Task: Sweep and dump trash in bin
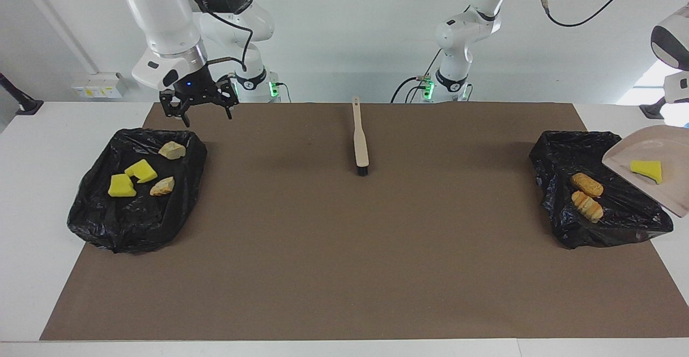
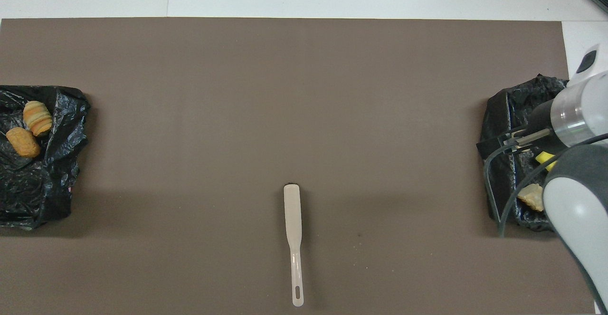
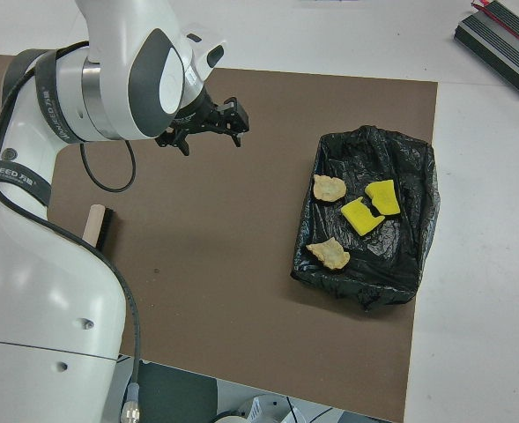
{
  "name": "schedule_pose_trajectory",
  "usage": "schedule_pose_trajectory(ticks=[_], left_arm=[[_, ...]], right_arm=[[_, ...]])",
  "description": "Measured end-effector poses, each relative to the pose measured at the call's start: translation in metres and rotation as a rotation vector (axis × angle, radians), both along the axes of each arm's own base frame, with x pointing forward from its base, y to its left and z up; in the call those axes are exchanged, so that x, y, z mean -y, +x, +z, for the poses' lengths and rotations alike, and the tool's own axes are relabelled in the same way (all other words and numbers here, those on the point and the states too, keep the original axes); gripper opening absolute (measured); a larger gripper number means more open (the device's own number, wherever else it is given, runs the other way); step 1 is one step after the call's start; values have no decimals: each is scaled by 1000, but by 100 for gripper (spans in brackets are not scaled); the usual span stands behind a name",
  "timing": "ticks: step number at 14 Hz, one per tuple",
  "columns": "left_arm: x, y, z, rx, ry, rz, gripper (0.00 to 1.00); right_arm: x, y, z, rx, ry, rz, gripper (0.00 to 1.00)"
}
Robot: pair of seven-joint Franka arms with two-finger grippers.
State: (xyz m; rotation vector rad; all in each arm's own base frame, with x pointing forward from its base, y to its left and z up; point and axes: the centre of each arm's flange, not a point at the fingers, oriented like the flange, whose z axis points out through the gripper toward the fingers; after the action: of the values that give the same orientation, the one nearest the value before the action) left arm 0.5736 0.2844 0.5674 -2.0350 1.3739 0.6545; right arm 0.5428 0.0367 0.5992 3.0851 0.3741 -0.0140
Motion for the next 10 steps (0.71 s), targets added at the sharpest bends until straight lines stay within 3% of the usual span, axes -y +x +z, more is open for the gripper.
schedule_pose_trajectory(ticks=[6, 10], left_arm=[[48, 25, 11, -71, 192, -134, 31], [65, 27, 9, -112, 204, -123, 31]], right_arm=[[31, -3, 24, 25, 2, -161, 100], [37, -7, 30, 32, 2, -178, 100]])
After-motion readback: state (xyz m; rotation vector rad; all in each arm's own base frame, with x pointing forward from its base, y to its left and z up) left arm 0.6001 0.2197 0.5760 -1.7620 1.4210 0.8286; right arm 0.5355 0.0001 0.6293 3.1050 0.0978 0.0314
